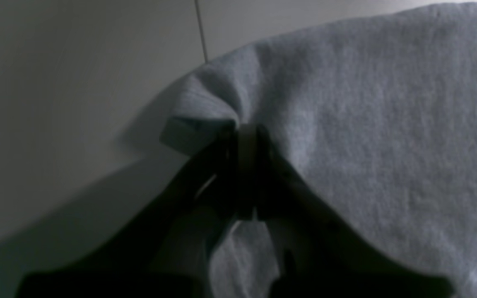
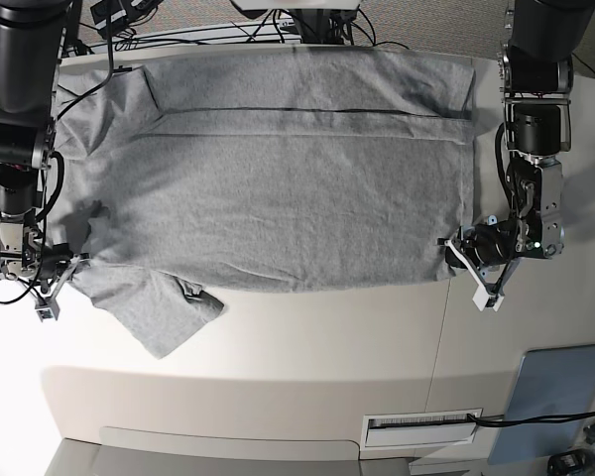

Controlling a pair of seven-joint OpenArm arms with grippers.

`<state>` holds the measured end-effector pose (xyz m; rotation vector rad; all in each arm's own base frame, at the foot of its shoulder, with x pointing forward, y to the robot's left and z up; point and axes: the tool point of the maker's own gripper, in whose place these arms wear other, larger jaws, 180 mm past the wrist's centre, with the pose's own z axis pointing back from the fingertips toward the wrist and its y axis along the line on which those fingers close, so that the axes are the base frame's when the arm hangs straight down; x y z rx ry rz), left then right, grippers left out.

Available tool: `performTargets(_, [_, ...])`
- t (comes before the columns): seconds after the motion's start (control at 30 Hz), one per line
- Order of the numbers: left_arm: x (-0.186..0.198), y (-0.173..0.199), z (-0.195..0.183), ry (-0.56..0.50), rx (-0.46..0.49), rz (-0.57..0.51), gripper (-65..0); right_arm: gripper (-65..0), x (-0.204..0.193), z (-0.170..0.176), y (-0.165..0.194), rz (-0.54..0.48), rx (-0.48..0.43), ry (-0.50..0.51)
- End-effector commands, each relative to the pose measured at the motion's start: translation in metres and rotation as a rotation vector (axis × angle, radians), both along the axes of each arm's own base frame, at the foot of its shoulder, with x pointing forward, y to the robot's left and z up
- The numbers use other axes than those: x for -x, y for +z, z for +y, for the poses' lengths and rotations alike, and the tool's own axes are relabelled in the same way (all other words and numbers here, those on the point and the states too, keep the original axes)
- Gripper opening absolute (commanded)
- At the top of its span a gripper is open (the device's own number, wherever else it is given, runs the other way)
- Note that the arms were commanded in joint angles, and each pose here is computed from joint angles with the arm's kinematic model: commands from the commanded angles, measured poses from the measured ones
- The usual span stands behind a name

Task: Fold the T-shirt properly
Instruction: 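Lift both grippers and fold this side over onto the first fold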

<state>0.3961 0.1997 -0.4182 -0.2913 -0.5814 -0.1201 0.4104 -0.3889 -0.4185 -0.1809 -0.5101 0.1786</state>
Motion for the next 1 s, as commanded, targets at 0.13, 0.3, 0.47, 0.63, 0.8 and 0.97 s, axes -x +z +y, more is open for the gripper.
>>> performTargets(0.13, [-0.025,0.028,0.004,0.023,0.02,-0.117,-65.0,-65.0,0.013,-0.018,-0.003,0.046,0.061,-0.027])
performTargets(0.3, [-0.035,0.052,-0.002,0.006,0.025,-0.184,-65.0,-65.0,-0.001,-0.033,0.024,-0.038,0.068,-0.066])
performTargets(0.47, [-0.039,0.065,-0.006,-0.013,0.014,-0.223,-65.0,-65.0,-0.003,-0.054,0.052,-0.097,0.036,-0.111])
performTargets(0.63, [-0.04,0.077,-0.01,-0.034,0.003,-0.242,-65.0,-65.0,0.002,-0.068,0.072,-0.153,-0.049,-0.124])
performTargets(0.8, [-0.039,0.081,-0.007,-0.002,-0.008,-0.255,-65.0,-65.0,0.004,-0.07,0.083,-0.188,-0.12,-0.112])
performTargets(0.97, [-0.029,0.09,0.004,0.036,0.002,-0.295,-65.0,-65.0,-0.002,-0.056,0.091,-0.237,-0.222,-0.081])
